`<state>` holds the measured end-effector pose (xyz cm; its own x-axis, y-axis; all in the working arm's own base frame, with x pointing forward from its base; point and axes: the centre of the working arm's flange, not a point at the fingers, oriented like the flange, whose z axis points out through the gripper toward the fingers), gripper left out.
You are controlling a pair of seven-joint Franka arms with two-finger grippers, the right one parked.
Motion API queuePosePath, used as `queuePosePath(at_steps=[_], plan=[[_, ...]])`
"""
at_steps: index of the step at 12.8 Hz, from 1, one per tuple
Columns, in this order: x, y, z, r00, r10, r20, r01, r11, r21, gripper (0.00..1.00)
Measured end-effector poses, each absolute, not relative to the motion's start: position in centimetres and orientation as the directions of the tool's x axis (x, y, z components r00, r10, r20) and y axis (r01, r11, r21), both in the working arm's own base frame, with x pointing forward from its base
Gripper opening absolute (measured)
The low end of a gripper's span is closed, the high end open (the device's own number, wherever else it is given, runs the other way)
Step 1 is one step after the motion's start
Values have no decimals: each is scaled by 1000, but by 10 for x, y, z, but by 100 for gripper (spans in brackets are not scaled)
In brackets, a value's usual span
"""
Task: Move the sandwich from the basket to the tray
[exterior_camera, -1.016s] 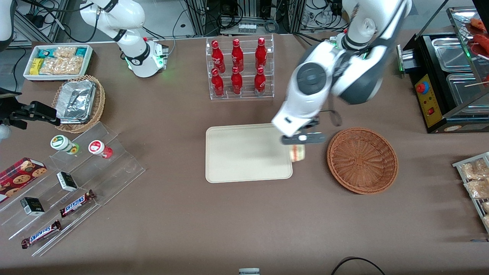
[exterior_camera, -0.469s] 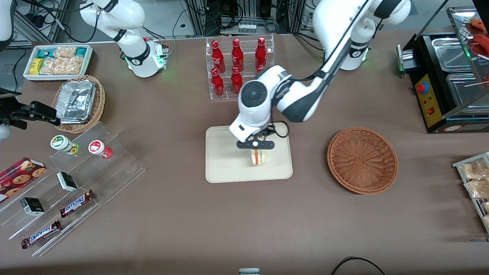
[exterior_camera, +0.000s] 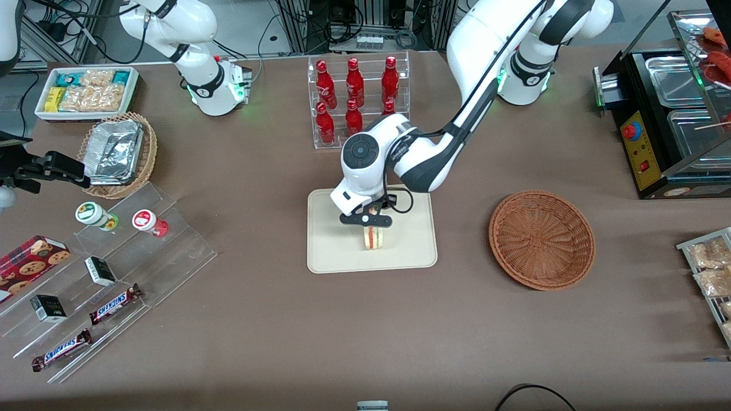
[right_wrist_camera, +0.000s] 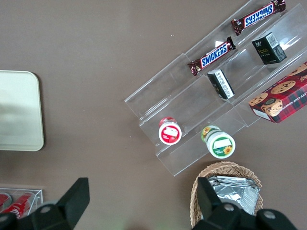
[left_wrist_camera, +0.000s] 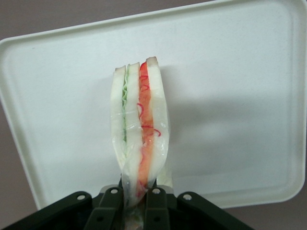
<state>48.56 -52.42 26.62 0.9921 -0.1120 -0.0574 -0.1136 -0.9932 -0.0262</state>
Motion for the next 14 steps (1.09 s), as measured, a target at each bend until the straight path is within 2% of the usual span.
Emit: queuePosePath(at_steps=[5,6,10,13,14], plan=[[478,-531,249,991,-120,-66,-122,-992,-36,15],[479,-530,249,991,-119,-65,-122,-992,-36,21],[492,-531,275,994,-104,-25,-104,-994,-14,65],[510,-510,339,999,-51,-3,-51,-998,-28,99],[522,-489,369,1000,-16,6,-16,-999,-34,100]])
